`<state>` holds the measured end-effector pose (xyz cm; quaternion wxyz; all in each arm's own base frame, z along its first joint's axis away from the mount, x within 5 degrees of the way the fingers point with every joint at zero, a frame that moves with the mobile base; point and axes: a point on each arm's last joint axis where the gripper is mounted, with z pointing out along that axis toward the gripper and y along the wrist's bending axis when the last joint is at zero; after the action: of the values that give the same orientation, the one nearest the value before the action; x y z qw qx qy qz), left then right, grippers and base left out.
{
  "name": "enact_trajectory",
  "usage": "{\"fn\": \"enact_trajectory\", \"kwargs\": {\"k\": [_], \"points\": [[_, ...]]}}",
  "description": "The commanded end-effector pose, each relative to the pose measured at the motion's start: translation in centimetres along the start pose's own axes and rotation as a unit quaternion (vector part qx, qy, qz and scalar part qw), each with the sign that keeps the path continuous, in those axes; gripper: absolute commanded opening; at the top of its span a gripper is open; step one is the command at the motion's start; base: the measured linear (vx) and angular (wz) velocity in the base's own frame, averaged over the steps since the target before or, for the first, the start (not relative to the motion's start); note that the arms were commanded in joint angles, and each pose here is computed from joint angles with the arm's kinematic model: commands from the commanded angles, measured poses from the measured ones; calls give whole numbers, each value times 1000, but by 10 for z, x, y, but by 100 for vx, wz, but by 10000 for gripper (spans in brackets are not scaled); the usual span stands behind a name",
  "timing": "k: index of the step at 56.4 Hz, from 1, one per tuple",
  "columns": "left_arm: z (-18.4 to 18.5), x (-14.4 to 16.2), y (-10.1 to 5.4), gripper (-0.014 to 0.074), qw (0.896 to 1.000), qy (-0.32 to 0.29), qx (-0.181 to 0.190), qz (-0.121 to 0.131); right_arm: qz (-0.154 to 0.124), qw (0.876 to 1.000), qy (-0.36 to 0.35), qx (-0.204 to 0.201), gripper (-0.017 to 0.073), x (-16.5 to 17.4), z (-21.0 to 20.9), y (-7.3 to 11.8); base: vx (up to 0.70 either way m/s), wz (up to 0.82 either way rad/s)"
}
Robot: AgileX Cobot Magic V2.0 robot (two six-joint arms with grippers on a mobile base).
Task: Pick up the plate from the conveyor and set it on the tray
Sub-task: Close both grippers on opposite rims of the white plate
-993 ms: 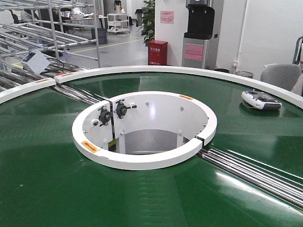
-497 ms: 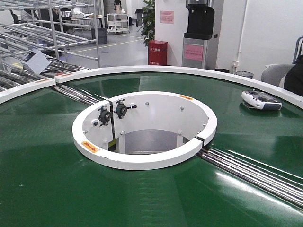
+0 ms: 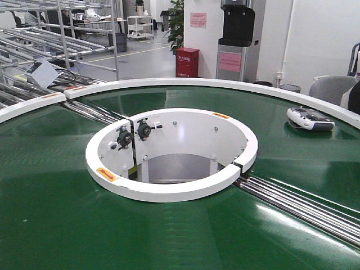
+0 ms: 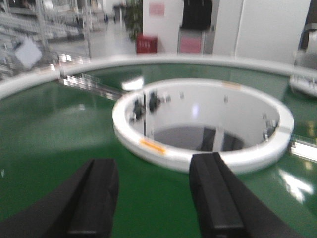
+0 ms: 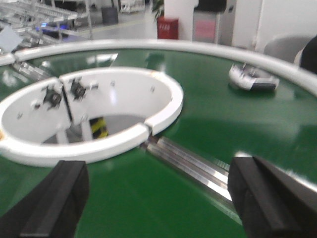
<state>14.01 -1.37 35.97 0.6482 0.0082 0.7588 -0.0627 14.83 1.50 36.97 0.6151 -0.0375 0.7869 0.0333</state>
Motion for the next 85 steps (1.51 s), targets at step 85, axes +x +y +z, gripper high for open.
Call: {"fn": "enact_trajectory", "kwargs": {"k": [85], "points": [[165, 157, -15, 449, 847, 529, 41, -31, -49, 867, 496, -8, 463, 145, 202, 39, 0, 0]]}}
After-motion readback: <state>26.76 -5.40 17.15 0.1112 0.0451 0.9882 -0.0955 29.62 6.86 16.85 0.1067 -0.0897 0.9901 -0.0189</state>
